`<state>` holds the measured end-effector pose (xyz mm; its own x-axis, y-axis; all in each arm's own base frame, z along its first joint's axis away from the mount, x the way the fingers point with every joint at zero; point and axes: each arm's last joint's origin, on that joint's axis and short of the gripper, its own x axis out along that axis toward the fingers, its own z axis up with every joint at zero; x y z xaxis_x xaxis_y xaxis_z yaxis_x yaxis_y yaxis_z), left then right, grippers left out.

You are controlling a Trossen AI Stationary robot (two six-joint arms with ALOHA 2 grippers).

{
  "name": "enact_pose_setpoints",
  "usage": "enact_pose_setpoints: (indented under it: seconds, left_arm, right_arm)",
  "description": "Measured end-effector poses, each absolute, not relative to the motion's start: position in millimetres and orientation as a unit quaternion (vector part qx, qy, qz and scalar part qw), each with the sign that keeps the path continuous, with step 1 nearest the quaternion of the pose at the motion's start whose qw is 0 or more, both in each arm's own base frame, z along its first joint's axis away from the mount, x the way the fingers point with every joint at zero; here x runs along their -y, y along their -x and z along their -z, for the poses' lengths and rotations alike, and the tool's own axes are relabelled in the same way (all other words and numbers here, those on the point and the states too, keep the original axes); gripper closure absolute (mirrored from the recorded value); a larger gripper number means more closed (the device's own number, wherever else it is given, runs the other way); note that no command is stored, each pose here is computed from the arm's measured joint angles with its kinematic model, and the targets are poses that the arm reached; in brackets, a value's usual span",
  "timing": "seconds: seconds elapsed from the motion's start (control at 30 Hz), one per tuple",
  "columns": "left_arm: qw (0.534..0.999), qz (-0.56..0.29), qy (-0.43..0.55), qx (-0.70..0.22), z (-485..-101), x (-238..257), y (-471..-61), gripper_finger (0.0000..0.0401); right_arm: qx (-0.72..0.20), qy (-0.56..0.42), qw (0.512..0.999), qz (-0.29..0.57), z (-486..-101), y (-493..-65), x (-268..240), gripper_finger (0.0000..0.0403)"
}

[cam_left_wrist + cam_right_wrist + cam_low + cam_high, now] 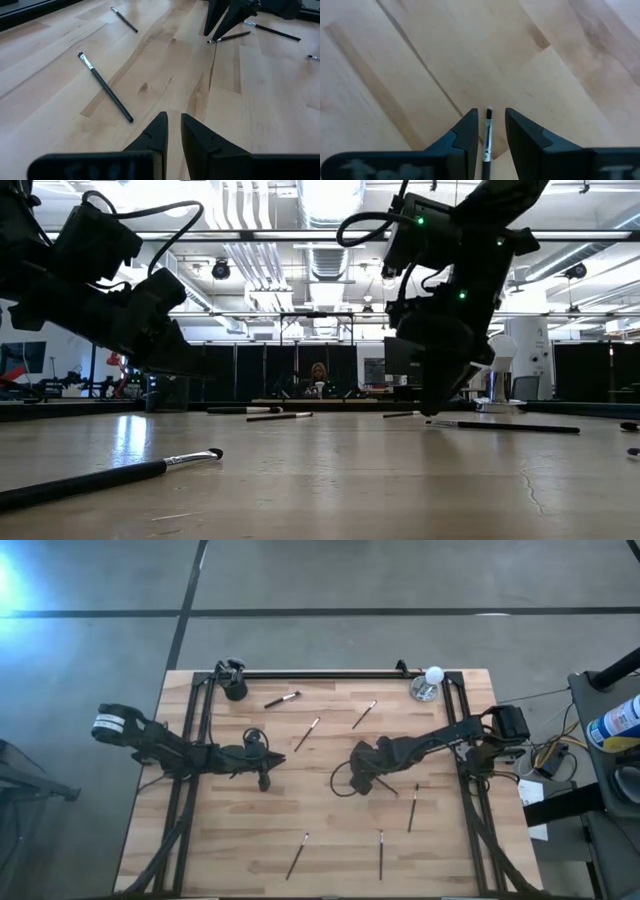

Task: Pick & Place Makeup Supplies
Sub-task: Put the makeup brush into the makeup holder

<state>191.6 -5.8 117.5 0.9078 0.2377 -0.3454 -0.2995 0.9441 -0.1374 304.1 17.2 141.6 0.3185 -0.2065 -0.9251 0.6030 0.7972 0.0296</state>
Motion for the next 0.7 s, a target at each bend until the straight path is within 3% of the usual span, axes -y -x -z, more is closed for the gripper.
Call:
enact_pose_setpoints:
  seconds: [0.43,0.7]
  left_arm:
    - [0.972,-0.138,0.094,-0.165,-117.2,5.8,-191.5,0.0355]
    - [0.969,-0.141,0.099,-0.175,-115.2,5.7,-190.7,0.0355]
  right_arm:
    - [-0.556,-0.167,0.773,0.256,-120.4,-311.3,-12.6,0.0326]
    - [-0.550,-0.158,0.782,0.246,-126.2,-313.6,-12.5,0.0385]
